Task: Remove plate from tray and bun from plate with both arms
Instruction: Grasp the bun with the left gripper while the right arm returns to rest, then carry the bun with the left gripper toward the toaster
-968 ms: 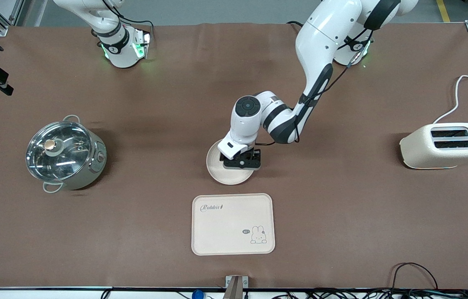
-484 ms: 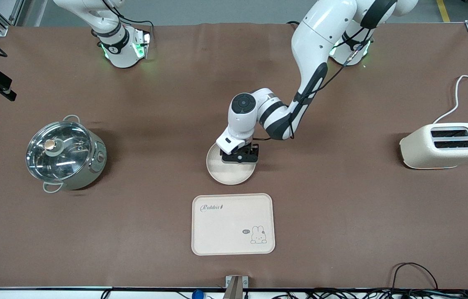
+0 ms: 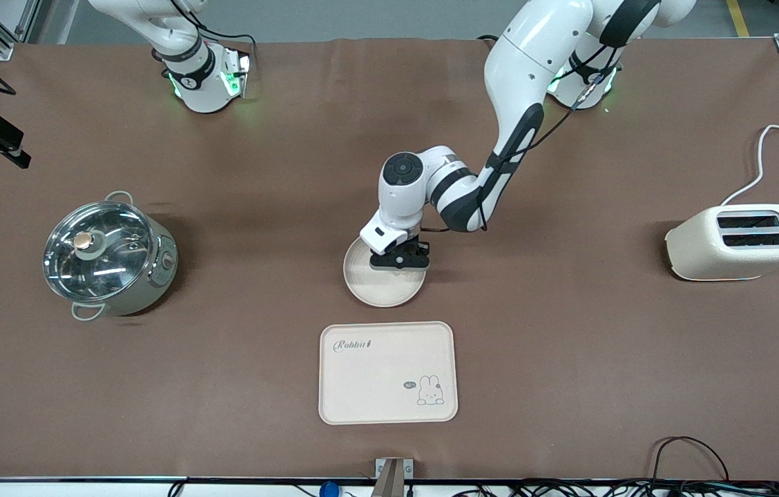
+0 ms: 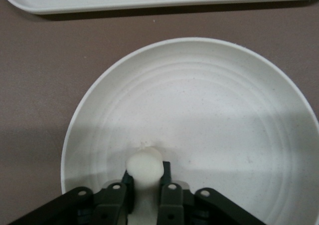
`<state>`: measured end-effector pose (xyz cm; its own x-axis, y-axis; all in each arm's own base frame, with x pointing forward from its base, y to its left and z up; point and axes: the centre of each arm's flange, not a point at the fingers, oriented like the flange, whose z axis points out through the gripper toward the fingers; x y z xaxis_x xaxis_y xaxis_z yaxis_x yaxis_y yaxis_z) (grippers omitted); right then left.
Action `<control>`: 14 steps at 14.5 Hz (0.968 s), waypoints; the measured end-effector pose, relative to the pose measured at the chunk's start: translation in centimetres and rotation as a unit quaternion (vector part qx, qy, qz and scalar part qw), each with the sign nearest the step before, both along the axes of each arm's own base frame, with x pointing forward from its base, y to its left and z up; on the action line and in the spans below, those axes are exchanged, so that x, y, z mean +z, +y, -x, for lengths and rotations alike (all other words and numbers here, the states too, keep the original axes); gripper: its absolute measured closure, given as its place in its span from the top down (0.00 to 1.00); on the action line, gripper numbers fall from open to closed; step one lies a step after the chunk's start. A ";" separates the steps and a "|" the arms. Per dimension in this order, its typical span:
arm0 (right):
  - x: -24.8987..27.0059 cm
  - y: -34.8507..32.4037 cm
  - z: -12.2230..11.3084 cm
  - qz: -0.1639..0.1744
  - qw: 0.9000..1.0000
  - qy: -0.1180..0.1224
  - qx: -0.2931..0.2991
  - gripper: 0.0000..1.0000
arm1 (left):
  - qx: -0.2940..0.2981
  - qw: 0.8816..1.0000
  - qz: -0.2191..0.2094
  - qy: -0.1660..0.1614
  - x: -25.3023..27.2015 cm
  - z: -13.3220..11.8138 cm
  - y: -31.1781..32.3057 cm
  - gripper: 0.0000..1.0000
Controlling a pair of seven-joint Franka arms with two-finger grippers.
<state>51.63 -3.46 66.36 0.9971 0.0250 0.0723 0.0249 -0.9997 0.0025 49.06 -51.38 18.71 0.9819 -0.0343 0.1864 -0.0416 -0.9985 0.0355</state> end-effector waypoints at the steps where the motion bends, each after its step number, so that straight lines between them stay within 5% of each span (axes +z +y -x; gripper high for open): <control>1: 0.0 0.0 0.0 0.000 1.000 0.000 0.000 1.00 | 0.001 1.000 -0.004 -0.001 0.6 -0.4 0.2 0.12; 4: 0.1 0.1 0.0 0.000 1.000 0.000 0.001 1.00 | -0.012 0.999 -0.038 0.001 6.7 -3.4 3.3 0.09; 8: 0.1 0.1 0.0 0.000 1.000 -0.001 0.001 1.00 | -0.052 0.997 -0.036 0.037 16.6 -10.2 15.5 0.09; 11: 0.2 0.0 0.0 0.000 1.000 -0.001 0.000 1.00 | -0.079 0.994 -0.034 0.069 15.4 -13.9 26.3 0.08; 14: 0.1 0.0 0.0 0.000 1.000 0.000 0.000 1.00 | -0.074 0.991 -0.022 0.108 9.4 -14.4 31.5 0.08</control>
